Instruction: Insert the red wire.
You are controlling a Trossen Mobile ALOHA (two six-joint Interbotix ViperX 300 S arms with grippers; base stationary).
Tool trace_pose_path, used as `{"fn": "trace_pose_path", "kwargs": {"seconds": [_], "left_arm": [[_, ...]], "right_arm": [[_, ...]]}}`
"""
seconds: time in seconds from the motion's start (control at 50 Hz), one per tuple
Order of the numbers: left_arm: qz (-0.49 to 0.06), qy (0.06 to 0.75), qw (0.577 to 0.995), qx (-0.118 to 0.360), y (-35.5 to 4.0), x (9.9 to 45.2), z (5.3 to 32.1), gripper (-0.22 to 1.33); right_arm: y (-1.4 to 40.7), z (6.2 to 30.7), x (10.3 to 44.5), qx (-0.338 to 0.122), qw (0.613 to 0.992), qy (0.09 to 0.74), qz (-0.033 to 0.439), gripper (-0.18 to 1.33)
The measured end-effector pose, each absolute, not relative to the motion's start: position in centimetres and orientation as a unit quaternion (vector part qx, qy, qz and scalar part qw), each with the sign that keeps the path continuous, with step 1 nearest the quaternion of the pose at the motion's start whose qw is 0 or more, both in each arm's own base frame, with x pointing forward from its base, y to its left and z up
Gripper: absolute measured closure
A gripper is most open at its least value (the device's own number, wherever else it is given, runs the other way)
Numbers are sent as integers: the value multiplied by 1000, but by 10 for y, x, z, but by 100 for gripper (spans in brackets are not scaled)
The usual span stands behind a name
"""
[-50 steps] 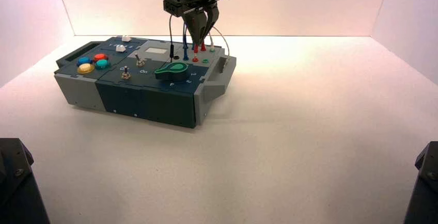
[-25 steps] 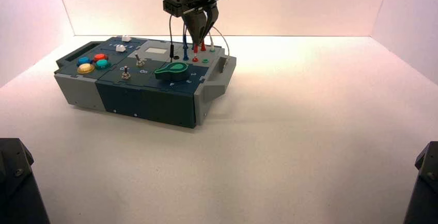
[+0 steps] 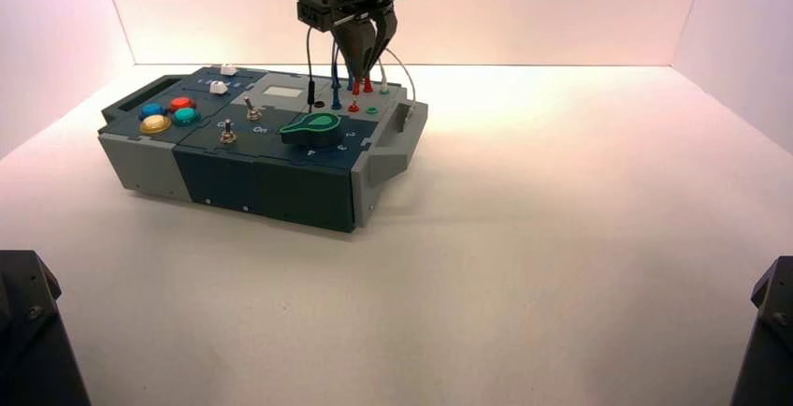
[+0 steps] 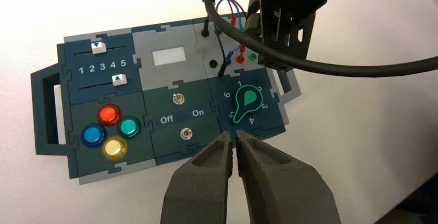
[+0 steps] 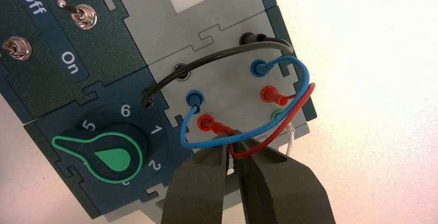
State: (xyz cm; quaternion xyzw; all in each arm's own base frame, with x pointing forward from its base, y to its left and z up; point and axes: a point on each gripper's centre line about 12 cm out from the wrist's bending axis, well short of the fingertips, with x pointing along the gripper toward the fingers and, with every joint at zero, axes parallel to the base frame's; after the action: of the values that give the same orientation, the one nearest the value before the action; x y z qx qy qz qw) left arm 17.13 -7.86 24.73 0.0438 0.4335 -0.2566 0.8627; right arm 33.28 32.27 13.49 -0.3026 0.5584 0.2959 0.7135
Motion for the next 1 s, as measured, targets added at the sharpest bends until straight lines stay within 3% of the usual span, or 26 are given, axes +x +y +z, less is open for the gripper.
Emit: {"fn": "trace_pose_path", "kwargs": {"seconds": [1.0], "left_arm": [[-256,437,861,44,-79,173,245,107]], "right_arm": [[327,131,329,-303,711,560,298,121]]}}
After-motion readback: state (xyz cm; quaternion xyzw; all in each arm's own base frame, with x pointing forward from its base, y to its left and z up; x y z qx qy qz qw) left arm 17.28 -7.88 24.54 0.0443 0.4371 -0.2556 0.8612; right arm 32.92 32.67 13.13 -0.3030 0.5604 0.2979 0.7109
